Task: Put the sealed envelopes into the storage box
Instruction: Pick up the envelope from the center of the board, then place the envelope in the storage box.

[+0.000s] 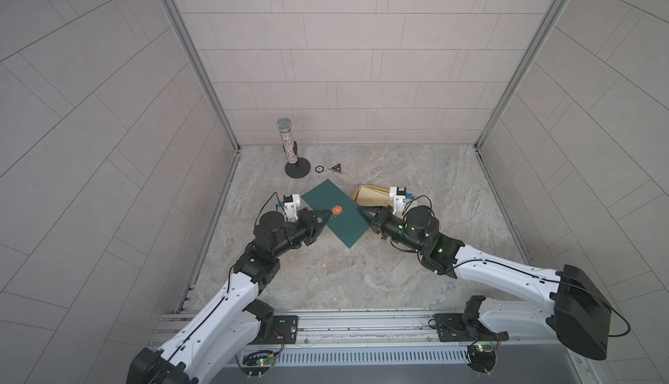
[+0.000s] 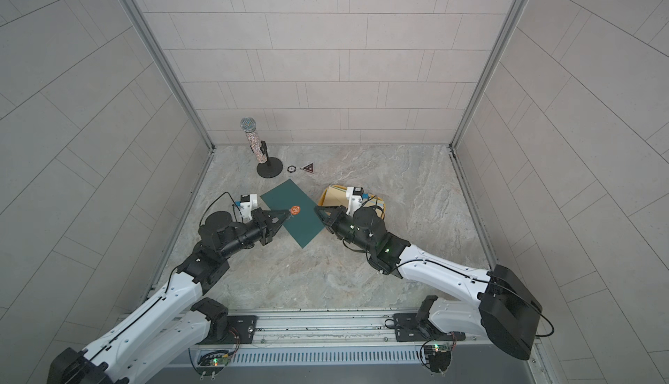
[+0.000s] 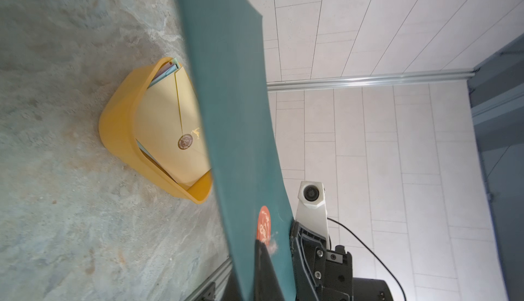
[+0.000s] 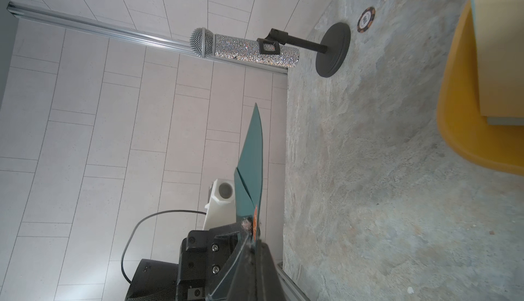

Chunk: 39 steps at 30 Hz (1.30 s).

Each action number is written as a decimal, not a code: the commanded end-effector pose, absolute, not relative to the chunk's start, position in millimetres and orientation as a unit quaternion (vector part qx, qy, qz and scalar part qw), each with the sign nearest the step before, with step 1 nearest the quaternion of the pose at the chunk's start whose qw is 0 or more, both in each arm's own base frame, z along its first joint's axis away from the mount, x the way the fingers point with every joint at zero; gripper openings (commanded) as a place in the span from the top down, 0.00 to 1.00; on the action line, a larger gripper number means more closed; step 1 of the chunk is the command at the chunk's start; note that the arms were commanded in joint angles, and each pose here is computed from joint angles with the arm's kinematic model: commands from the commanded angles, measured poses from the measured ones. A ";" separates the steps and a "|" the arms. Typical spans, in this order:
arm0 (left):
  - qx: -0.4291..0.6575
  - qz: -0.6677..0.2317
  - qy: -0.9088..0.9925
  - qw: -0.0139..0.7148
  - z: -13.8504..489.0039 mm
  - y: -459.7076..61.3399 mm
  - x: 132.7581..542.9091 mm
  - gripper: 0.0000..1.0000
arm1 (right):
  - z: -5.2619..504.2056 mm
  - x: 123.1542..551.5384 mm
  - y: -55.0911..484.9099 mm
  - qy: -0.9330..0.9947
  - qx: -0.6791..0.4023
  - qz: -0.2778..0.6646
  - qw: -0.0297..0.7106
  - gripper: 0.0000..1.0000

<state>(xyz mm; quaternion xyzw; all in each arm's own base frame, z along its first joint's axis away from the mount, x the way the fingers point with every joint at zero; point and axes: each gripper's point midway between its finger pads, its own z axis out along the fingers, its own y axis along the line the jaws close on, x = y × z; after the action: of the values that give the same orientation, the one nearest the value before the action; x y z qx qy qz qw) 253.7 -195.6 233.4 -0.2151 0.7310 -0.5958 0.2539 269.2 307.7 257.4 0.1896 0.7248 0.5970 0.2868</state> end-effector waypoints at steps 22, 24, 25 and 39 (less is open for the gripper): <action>0.464 -0.156 0.790 0.368 289.1 -248.5 314.2 1.00 | 122.5 216.5 73.8 0.892 0.139 0.151 0.403 0.54; 0.520 -0.114 0.772 0.348 283.8 -265.6 327.2 1.00 | 119.2 216.6 73.5 0.895 0.142 0.150 0.396 0.54; 0.551 -0.095 0.759 0.332 278.6 -274.5 331.3 1.00 | 118.0 216.5 73.9 0.896 0.142 0.151 0.393 0.54; 0.779 0.012 0.590 0.211 194.0 -367.4 345.1 1.00 | 95.6 205.1 64.6 0.900 0.184 0.174 0.356 0.55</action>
<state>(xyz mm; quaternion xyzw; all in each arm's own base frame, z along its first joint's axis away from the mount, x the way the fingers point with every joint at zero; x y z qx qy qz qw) 354.8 -364.6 195.6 0.7332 0.6390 -0.0227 0.2316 211.8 65.4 106.6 0.1778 0.8929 0.1730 0.3758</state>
